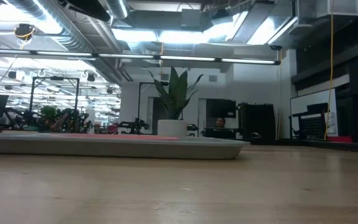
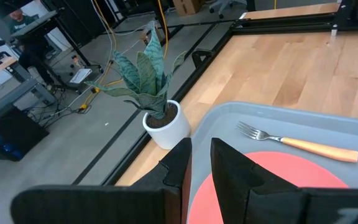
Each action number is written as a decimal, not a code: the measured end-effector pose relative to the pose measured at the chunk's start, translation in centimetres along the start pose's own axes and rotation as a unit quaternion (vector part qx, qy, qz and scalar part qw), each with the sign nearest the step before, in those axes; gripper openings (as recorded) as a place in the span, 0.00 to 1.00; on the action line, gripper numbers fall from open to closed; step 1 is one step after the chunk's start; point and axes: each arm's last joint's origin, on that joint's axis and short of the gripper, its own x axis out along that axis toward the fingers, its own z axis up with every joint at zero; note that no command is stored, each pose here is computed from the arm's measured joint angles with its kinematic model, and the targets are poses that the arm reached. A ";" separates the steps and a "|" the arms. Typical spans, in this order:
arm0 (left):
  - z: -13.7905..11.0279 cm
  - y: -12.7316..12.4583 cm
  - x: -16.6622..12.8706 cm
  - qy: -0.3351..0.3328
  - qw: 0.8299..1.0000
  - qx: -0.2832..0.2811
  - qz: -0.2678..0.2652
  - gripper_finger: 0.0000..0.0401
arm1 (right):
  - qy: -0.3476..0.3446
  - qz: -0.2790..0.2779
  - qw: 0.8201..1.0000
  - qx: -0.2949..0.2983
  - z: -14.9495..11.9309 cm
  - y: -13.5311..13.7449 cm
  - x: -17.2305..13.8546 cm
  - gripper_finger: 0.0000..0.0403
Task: Pick and place plate/cup/fork/spoon on tray
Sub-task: Put the green cup on the blue tray above the plate
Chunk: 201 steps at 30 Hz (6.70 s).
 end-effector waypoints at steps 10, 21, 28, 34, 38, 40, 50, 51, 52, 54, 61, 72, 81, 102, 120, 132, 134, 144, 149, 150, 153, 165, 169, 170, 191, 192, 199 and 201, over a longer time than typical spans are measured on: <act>0.0 0.0 0.0 0.000 1.000 -0.004 0.000 0.13 | -0.011 0.019 0.999 -0.037 0.0 0.4 0.0 0.25; 0.0 0.0 0.0 0.000 1.000 -0.008 0.000 0.13 | -0.016 0.037 0.999 -0.034 0.1 0.8 0.0 0.25; 0.0 0.0 0.0 0.000 1.000 -0.009 -0.001 0.13 | -0.022 0.026 0.998 -0.052 0.1 0.6 0.0 0.25; 0.0 0.0 0.0 0.000 1.000 -0.009 -0.001 0.13 | -0.015 -0.003 0.997 -0.070 -0.1 -0.2 1.1 0.25; 0.0 0.0 0.0 0.000 1.000 -0.009 -0.001 0.13 | 0.012 -0.012 0.997 -0.071 -0.4 -0.5 1.3 0.25; 0.0 0.0 0.0 0.001 1.000 -0.009 -0.002 0.13 | 0.013 -0.017 0.997 -0.071 -0.4 -0.6 1.3 0.25; 0.0 0.0 0.0 0.001 1.000 -0.009 -0.002 0.13 | -0.002 -0.043 0.996 -0.082 -0.4 -1.0 1.2 0.25; 0.0 0.0 0.0 0.001 1.000 -0.009 -0.002 0.13 | -0.004 -0.046 0.995 -0.085 -0.4 -1.1 1.2 0.25; 0.0 0.0 0.0 0.001 1.000 -0.009 -0.002 0.13 | -0.005 -0.047 0.995 -0.092 -0.4 -1.1 1.2 0.25; 0.0 0.0 0.0 0.001 1.000 -0.009 -0.002 0.13 | -0.003 -0.050 0.993 -0.104 -0.4 -1.0 1.4 0.25; 0.0 0.0 0.0 0.001 1.000 -0.009 -0.002 0.13 | 0.006 -0.073 0.992 -0.107 -0.4 -0.9 2.4 0.25; 0.0 0.0 0.0 0.001 1.000 -0.009 -0.002 0.13 | 0.022 -0.114 0.987 -0.110 -0.4 -0.6 4.2 0.25; 0.0 0.0 0.0 0.001 1.000 -0.009 -0.002 0.13 | 0.040 -0.143 0.983 -0.110 -0.3 -0.2 6.3 0.25; 0.1 0.2 0.2 0.001 1.000 -0.013 0.007 0.13 | -0.105 -0.241 0.954 -0.145 9.6 -1.1 0.3 0.01; -0.2 0.8 0.9 0.017 0.999 -0.005 0.027 0.13 | -0.289 -0.458 0.835 0.097 26.9 -18.5 -6.0 0.00; -0.4 0.8 0.9 0.026 0.999 0.005 0.023 0.13 | -0.317 -0.203 0.924 0.063 34.1 -28.5 -5.4 0.00; -0.4 0.8 0.9 0.026 0.999 0.005 0.021 0.13 | -0.309 -0.173 0.932 0.071 35.1 -29.9 -5.3 0.00; -0.4 0.7 0.9 0.028 0.999 0.003 0.016 0.13 | -0.112 -0.162 0.980 -0.015 38.0 -31.1 -4.4 0.00; -0.4 0.7 0.9 0.028 0.999 0.001 0.016 0.13 | -0.088 -0.145 0.985 -0.028 38.5 -32.6 -3.2 0.00; -0.4 0.7 0.9 0.028 0.999 0.001 0.016 0.13 | -0.087 -0.144 0.985 -0.026 38.6 -32.8 -2.9 0.00; -0.4 0.7 0.9 0.028 0.999 0.001 0.015 0.13 | -0.084 -0.121 0.989 -0.021 38.7 -33.6 -2.5 0.00; -0.4 0.7 0.9 0.028 0.999 0.000 0.014 0.13 | -0.070 -0.095 0.992 -0.035 39.1 -35.0 -0.5 0.00; -0.4 0.7 0.9 0.028 0.999 0.000 0.014 0.13 | -0.071 -0.096 0.992 -0.035 39.2 -35.0 -0.4 0.00; -0.4 0.7 0.9 0.028 0.999 0.000 0.014 0.13 | -0.071 -0.098 0.992 -0.035 39.2 -35.0 -0.4 0.00; -0.4 0.7 0.9 0.032 0.999 0.000 0.004 0.13 | -0.029 -0.172 0.984 -0.038 38.5 -30.9 -1.1 0.00; -0.4 0.7 0.9 0.032 0.999 0.000 0.004 0.13 | -0.026 -0.170 0.985 -0.031 38.4 -30.8 -1.1 0.00; -0.4 0.7 0.9 0.032 0.999 0.000 0.003 0.13 | -0.057 -0.182 0.981 -0.019 39.0 -31.1 -0.9 0.00; -0.4 0.7 0.9 0.032 0.999 0.000 0.003 0.13 | -0.066 -0.183 0.981 -0.016 39.1 -31.6 -1.0 0.00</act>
